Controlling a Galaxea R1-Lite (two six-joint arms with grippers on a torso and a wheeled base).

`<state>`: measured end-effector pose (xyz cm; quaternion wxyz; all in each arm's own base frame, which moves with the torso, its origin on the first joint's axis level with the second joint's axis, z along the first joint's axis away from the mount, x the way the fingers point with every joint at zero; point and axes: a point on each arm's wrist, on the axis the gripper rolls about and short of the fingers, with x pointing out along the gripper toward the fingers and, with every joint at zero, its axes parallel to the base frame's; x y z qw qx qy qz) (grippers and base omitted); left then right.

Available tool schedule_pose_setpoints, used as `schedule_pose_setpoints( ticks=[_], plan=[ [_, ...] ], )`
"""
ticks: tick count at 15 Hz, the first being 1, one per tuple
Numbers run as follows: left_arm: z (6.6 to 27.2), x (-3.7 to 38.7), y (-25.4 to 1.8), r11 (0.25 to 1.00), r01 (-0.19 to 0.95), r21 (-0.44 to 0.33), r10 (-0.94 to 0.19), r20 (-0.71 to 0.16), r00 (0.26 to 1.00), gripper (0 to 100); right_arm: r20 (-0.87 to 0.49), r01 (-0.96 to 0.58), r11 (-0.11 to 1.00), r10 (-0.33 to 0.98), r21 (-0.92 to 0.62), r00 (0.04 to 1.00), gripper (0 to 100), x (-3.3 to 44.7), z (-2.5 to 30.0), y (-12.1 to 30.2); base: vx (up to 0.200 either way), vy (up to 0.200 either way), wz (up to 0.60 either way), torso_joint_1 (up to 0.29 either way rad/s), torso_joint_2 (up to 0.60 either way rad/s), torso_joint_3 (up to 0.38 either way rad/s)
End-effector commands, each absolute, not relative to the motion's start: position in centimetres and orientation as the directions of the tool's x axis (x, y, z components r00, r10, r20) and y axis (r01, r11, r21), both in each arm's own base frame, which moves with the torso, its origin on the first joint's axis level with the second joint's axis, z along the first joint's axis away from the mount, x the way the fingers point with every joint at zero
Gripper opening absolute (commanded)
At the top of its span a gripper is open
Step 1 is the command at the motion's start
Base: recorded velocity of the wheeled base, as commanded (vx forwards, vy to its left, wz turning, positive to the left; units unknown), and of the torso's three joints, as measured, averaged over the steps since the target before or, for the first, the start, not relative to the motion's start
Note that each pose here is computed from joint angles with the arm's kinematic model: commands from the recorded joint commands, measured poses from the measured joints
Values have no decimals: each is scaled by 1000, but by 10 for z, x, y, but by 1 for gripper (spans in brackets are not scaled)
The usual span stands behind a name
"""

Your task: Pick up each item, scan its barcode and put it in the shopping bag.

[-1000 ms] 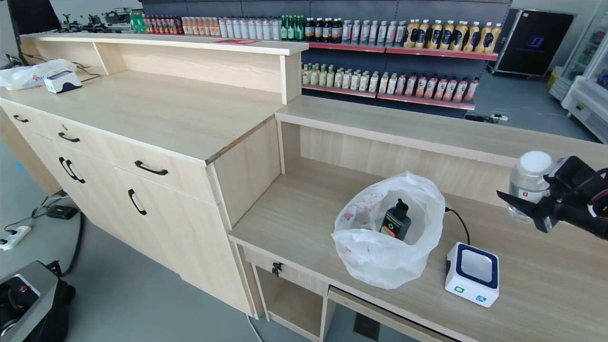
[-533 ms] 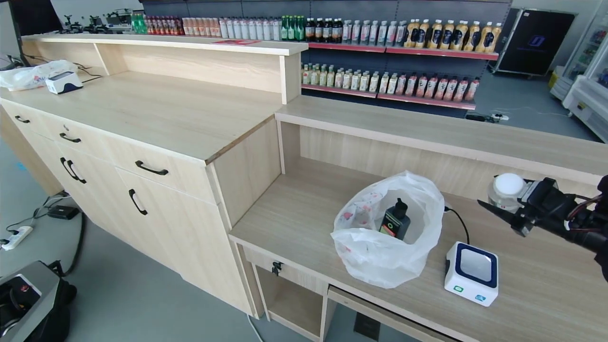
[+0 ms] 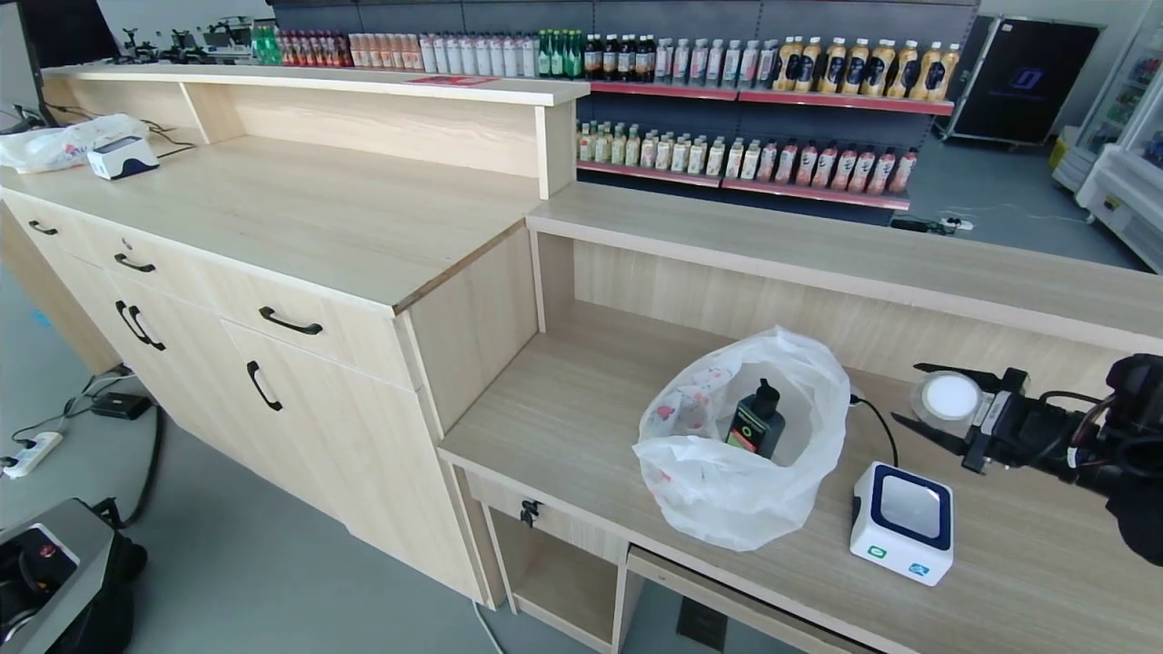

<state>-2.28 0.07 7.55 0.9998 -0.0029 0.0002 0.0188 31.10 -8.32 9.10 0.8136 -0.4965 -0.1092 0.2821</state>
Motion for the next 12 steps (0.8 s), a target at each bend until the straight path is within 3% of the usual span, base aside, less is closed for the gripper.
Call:
schedule_pose_setpoints(
  ticks=[1,9,12],
  plan=[
    [75,-23,1,999,-38,-6,38,0,999,100,-119,-359,329,571,-874,812,0,311,82,-89,0,0,0,0,0,0],
    [75,-23,1,999,-38,-6,38,0,999,100,-123,-376,290,625,-880,771,0,309,72,-94,0,0,0,0,0,0],
    [75,-23,1,999,-38,-6,38,0,999,100,-152,-458,308,669,-834,728,0,305,64,-94,0,0,0,0,0,0]
  ],
)
